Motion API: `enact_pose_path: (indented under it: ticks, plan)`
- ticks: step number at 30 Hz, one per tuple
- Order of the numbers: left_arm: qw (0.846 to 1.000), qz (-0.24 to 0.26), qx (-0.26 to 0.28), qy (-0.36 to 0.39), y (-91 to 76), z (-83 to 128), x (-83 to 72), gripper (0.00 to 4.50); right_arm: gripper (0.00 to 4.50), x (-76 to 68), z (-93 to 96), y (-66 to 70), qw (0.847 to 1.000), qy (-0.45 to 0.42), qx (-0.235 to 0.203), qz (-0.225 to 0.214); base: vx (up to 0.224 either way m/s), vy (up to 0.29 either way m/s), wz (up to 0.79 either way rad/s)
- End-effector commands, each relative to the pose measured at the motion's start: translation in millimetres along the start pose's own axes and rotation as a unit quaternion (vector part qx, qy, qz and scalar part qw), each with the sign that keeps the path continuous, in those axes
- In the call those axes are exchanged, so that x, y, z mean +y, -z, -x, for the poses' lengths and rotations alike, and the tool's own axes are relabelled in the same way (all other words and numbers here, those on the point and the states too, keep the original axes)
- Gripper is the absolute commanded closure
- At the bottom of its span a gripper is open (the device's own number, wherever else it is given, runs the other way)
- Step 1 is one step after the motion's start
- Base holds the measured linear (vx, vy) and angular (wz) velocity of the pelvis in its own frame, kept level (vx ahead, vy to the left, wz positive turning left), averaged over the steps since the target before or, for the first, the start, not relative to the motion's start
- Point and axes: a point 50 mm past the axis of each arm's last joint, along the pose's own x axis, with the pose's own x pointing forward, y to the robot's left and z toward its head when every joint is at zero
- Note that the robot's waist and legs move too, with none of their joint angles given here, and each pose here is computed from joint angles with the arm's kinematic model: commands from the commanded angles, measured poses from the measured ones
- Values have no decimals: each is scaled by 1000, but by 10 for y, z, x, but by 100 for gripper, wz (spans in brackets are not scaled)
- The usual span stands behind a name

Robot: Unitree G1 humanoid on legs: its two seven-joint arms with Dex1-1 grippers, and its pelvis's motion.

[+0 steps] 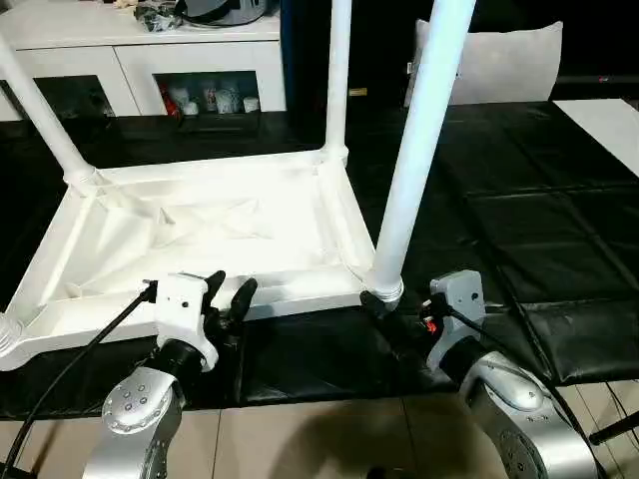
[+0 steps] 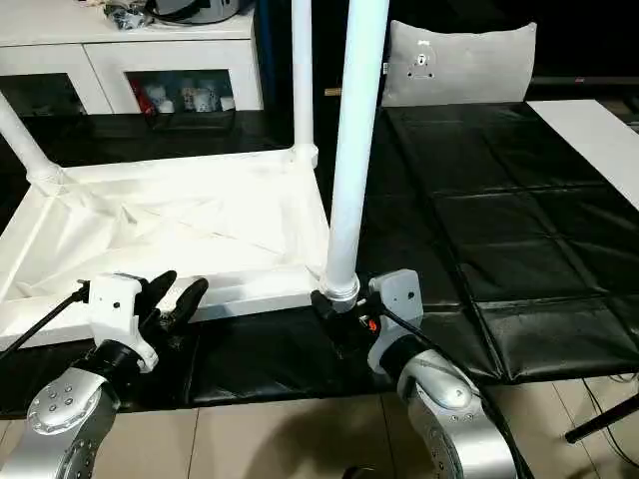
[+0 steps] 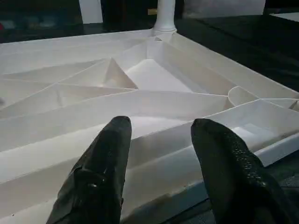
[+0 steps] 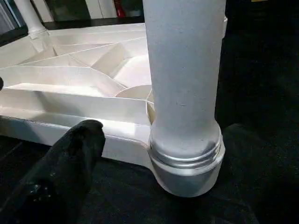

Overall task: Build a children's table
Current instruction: Rotate leg to tighten

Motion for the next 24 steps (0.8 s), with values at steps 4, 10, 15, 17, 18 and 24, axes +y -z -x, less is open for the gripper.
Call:
enact_pose_path:
  ticks: [4, 10, 15, 17, 18, 24]
  plan:
    - [1000, -1, 1, 4, 0, -17, 4, 180, 0, -5, -11, 17, 1000, -2, 6, -6, 0, 0, 0]
    - [1000, -1, 1, 4, 0, -17, 4, 180, 0, -5, -11, 17, 1000, -2, 6, -6, 0, 0, 0]
    - [1000, -1, 1, 4, 0, -17, 4, 180, 0, -5, -11, 17, 1000, -2, 6, -6, 0, 0, 0]
    - [1000, -1, 1, 4, 0, -17, 4, 180, 0, -5, -11, 17, 1000, -2, 6, -6, 0, 0, 0]
    - [1000, -1, 1, 4, 0, -17, 4, 180, 0, -5, -11, 17, 1000, -2, 6, -6, 0, 0, 0]
    - [1000, -1, 1, 4, 0, -17, 4, 180, 0, -5, -11, 17, 1000, -2, 6, -6, 0, 0, 0]
